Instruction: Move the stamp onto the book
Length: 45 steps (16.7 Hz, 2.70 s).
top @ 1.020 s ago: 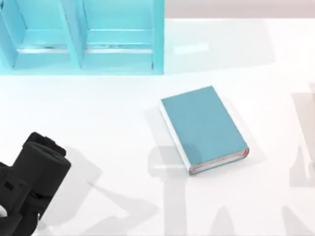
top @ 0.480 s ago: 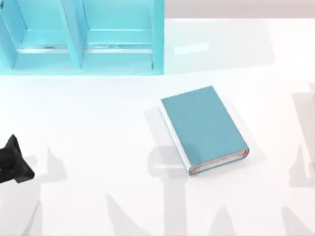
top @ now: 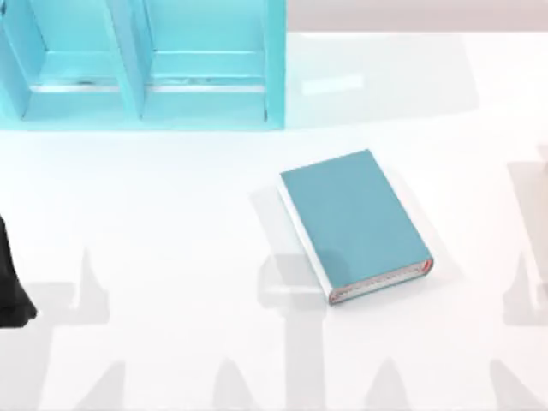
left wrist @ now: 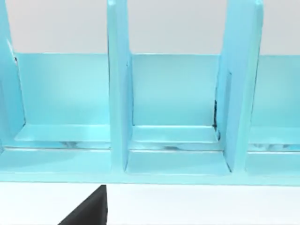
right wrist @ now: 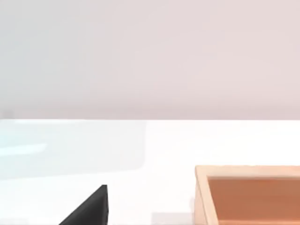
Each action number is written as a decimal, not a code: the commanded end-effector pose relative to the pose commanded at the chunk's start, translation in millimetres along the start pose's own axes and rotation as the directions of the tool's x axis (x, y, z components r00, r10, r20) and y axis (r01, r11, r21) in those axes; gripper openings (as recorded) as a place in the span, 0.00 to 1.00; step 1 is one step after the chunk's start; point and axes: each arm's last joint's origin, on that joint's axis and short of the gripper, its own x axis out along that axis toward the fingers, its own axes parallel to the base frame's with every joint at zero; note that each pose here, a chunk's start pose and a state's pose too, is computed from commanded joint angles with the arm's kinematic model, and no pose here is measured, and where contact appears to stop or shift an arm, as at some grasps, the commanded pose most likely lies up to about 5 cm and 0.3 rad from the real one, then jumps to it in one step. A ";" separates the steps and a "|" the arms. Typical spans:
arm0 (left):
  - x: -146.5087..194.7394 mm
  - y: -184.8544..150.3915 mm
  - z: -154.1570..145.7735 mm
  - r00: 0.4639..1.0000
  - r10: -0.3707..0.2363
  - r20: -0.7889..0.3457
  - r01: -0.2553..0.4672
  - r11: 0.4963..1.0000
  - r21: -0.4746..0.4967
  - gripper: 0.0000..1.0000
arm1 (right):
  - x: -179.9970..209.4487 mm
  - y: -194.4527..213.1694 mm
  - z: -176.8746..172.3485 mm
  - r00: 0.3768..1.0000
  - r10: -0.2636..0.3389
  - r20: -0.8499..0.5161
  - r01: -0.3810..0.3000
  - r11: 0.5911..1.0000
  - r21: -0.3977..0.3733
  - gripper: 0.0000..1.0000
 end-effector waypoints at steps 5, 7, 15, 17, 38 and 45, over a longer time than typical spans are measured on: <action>0.0 0.0 0.0 1.000 0.000 0.000 0.000 1.000 0.000 1.00 | 0.0 0.0 0.0 1.000 0.000 0.000 0.000 1.000 0.000 1.00; 0.0 0.0 0.0 1.000 0.000 0.000 0.000 1.000 0.000 1.00 | 0.0 -0.3 1.9 1.000 -0.003 -0.009 0.003 1.000 -0.003 1.00; 0.0 0.0 0.0 1.000 0.000 0.000 0.000 1.000 0.000 1.00 | 22.4 -15.7 78.9 0.919 -0.125 -0.374 0.086 0.989 -0.119 1.00; 0.0 0.0 0.0 1.000 0.000 0.000 0.000 1.000 0.000 1.00 | 45.7 -25.4 102.6 0.837 -0.157 -0.524 0.091 0.984 -0.150 1.00; 0.0 0.0 0.0 1.000 0.000 0.000 0.000 1.000 0.000 1.00 | 229.8 -143.3 81.2 0.008 -0.004 -1.000 0.005 1.000 -0.004 1.00; 0.0 0.0 0.0 1.000 0.000 0.000 0.000 1.000 0.000 1.00 | 234.5 -146.9 12.5 0.018 -0.008 -1.000 0.009 1.000 -0.008 1.00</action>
